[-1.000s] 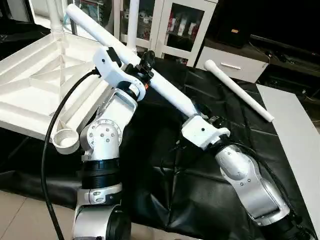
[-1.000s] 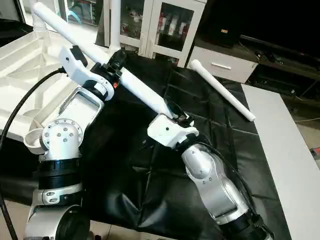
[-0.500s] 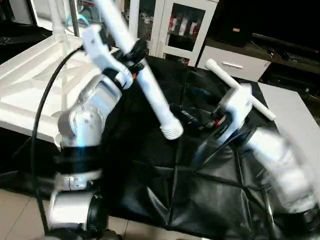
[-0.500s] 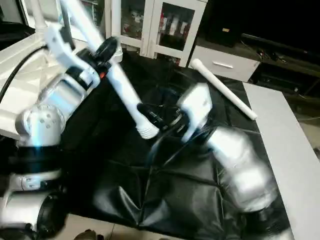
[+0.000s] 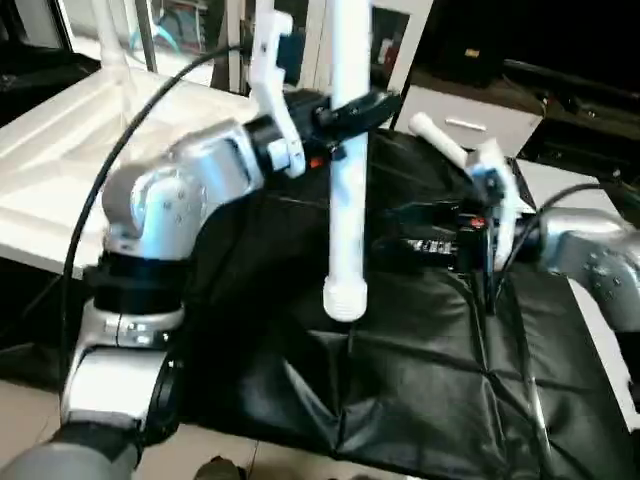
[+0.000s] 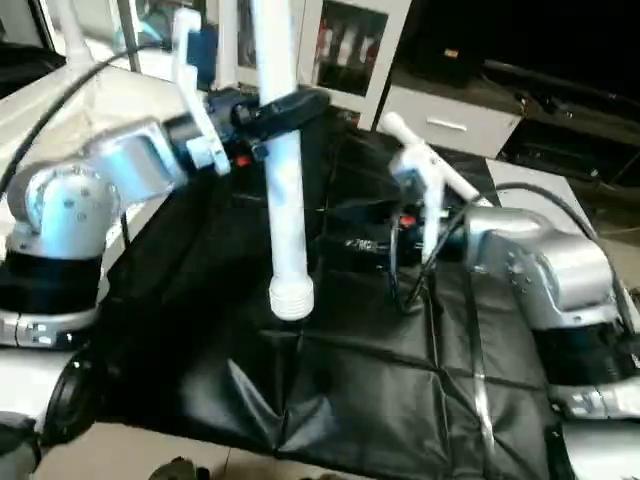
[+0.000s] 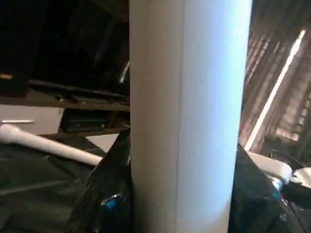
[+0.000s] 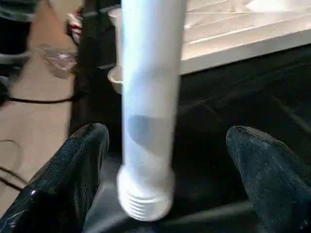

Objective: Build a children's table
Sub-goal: Pick table leg

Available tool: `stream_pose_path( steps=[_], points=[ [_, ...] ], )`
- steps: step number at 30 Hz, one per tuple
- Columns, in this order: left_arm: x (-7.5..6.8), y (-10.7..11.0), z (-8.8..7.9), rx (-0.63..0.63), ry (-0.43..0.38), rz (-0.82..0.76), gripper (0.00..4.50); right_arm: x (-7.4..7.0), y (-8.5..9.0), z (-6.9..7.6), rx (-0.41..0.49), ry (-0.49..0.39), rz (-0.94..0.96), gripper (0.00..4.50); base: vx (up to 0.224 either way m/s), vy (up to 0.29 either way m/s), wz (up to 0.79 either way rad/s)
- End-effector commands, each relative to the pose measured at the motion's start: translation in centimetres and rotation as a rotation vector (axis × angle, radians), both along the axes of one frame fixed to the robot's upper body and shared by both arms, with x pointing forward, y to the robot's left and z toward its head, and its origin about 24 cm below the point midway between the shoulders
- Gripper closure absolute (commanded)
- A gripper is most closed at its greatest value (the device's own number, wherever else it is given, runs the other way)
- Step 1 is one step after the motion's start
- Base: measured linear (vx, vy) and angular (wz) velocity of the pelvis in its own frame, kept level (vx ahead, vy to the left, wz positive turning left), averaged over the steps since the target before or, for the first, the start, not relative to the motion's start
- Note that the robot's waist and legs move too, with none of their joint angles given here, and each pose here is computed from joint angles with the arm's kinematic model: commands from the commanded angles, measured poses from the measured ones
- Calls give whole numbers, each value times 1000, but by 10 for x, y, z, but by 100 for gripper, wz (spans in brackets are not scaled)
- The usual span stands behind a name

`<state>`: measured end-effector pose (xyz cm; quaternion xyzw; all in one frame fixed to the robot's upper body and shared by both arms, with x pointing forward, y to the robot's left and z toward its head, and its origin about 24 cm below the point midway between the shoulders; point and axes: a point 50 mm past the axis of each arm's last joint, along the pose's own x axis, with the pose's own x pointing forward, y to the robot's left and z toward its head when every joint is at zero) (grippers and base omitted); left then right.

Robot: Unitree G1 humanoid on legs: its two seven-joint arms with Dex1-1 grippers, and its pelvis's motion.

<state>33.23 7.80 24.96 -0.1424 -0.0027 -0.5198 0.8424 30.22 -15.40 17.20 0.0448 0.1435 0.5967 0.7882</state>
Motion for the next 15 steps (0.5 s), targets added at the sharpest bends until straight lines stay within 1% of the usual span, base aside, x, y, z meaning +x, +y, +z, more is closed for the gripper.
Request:
stream_pose_path(
  steps=[1,3,6,11,15],
  points=[
    [-7,-9,3,33,-16,-84,280,-2,3,0,-1,36,41,30,0,0,0],
    [-8,-10,2,42,-16,-101,280,-2,6,-1,-6,46,55,30,0,0,0],
    [-10,-11,2,48,-21,-128,280,-2,10,-7,-26,55,63,30,0,0,0],
    [-16,-16,3,51,-39,-183,280,-5,19,-14,-23,76,82,30,0,0,0],
    [-19,-18,4,53,-49,-215,280,-4,23,-18,-24,78,86,30,0,0,0]
  ],
)
